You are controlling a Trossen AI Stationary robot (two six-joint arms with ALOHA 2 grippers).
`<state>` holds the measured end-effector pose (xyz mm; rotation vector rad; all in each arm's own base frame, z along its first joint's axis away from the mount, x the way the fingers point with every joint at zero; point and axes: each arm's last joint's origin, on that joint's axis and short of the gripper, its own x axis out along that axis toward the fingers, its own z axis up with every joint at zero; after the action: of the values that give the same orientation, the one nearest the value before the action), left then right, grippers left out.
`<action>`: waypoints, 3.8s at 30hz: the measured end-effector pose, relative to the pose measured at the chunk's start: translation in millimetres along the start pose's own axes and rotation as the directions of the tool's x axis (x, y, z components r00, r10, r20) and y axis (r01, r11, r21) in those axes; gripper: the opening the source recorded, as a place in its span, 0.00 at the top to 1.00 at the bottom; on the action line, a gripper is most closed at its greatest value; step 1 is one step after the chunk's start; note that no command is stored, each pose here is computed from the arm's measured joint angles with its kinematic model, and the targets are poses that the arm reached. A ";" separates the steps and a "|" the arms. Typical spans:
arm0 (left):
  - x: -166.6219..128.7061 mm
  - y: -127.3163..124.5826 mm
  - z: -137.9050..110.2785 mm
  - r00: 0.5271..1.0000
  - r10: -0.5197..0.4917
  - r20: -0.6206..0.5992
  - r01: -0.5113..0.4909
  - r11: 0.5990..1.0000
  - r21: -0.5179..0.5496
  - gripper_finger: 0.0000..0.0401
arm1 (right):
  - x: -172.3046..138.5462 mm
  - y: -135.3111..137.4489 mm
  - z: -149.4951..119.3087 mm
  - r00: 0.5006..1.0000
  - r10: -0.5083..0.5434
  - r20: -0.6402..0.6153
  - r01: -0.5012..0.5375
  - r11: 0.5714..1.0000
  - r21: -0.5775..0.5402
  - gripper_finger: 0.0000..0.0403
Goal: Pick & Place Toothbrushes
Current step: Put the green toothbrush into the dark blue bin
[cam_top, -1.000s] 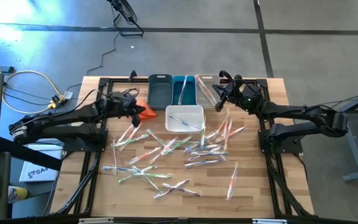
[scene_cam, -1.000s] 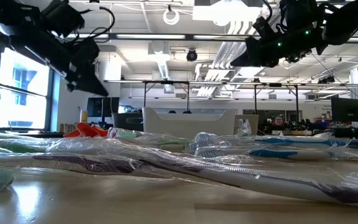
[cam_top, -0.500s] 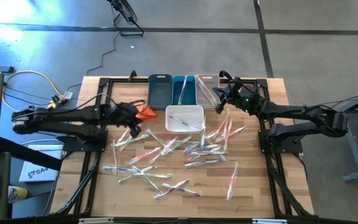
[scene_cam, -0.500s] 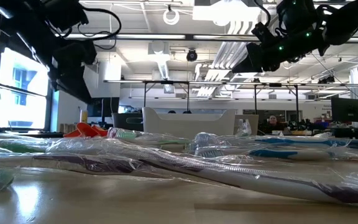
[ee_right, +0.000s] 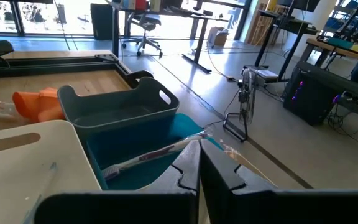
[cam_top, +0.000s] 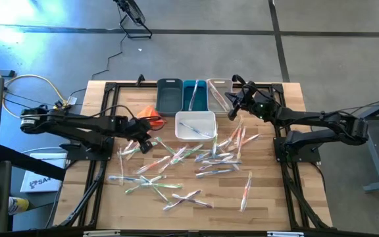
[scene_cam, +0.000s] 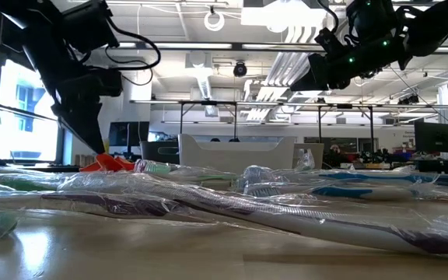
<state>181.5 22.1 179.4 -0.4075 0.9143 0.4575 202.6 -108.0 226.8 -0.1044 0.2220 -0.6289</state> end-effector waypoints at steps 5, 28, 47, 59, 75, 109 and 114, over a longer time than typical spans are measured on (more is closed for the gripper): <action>0.7 -1.5 0.2 0.999 -0.037 -0.012 0.037 0.999 -0.001 0.90 | 0.0 0.0 -0.1 1.000 0.000 -0.001 0.000 1.000 0.000 0.99; 0.7 -3.4 -0.9 0.993 -0.105 -0.046 0.108 0.993 0.051 0.74 | 0.0 0.5 -3.7 0.999 0.005 -0.037 -0.005 1.000 -0.007 0.99; 36.5 -7.7 -4.4 0.988 -0.052 -0.147 0.069 0.992 0.109 0.74 | -0.1 0.6 -4.4 0.999 0.006 -0.045 -0.006 1.000 -0.009 0.99; 45.2 -8.1 -6.3 0.983 -0.033 -0.181 0.053 0.993 0.109 0.81 | -0.1 0.7 -5.1 0.999 0.006 -0.052 -0.007 1.000 -0.011 0.99; 40.5 -10.5 -5.7 0.973 -0.120 -0.200 0.136 0.988 0.069 1.00 | -0.5 1.2 -9.6 0.995 0.012 -0.098 -0.014 1.000 -0.019 0.99; -72.1 -30.0 75.4 0.986 -0.154 0.061 0.148 0.985 0.093 1.00 | -0.5 1.2 -9.8 0.995 0.012 -0.100 -0.019 0.997 -0.070 0.99; -78.4 -30.5 81.7 0.987 -0.124 0.106 0.115 0.989 0.089 1.00 | -0.5 1.3 -9.9 0.995 0.012 -0.100 -0.020 0.997 -0.070 0.99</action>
<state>210.1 23.3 293.1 -0.3555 0.7930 0.3282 200.5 -106.9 217.0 -0.1395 0.3417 -0.6110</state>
